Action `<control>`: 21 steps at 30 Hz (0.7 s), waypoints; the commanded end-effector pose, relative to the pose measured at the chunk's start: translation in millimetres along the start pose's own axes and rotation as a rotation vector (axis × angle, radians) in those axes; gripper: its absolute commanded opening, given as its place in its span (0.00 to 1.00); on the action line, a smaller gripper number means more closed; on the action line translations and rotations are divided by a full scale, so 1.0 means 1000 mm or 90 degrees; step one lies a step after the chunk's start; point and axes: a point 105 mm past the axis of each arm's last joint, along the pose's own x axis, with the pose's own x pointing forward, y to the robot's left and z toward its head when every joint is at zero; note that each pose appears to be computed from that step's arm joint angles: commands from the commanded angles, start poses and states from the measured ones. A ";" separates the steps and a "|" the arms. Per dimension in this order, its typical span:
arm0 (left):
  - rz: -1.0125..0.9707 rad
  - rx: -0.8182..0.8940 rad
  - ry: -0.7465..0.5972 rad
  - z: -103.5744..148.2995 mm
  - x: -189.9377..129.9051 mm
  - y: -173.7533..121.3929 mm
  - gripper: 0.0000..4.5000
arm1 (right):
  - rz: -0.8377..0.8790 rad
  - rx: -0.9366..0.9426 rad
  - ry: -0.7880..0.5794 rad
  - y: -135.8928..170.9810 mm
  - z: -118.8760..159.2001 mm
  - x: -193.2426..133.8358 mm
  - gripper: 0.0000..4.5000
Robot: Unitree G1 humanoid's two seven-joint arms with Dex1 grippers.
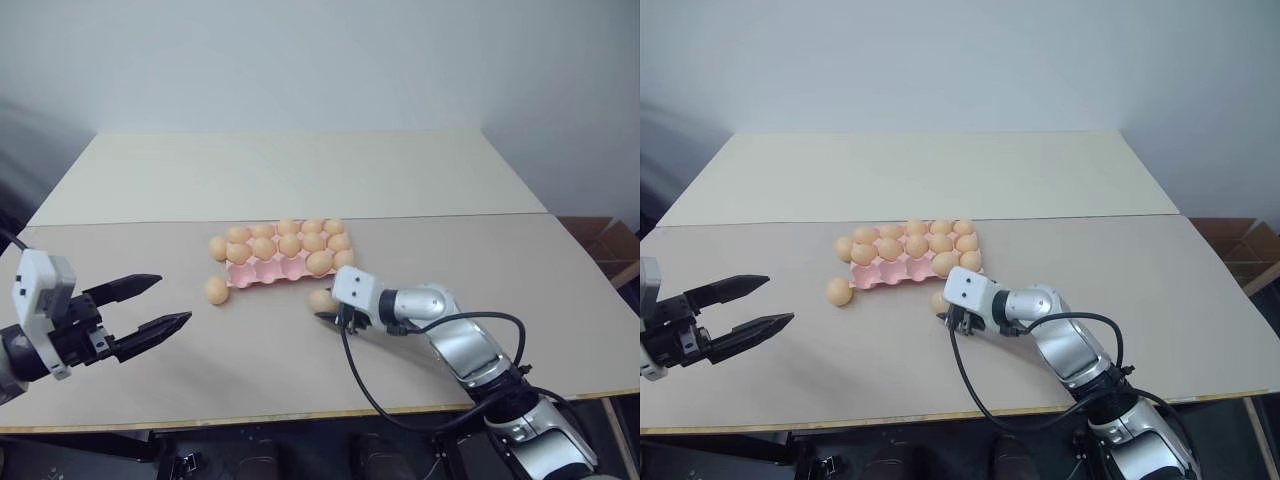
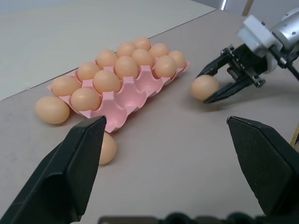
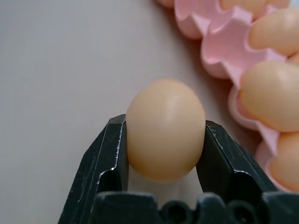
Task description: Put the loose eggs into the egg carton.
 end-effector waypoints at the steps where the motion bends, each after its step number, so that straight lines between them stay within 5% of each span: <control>1: 0.005 0.028 -0.015 0.008 -0.001 -0.002 1.00 | -0.049 -0.034 -0.075 -0.024 0.043 -0.002 0.41; 11: 0.011 0.029 -0.017 0.008 -0.003 -0.004 1.00 | -0.077 -0.056 -0.070 -0.051 0.052 0.044 0.41; 19: 0.017 0.028 -0.015 0.007 -0.004 -0.003 1.00 | -0.112 -0.058 -0.094 -0.063 0.068 0.037 0.99; 21: 0.016 0.028 -0.015 0.008 -0.003 -0.002 1.00 | -0.120 -0.056 -0.110 -0.066 0.071 0.025 0.99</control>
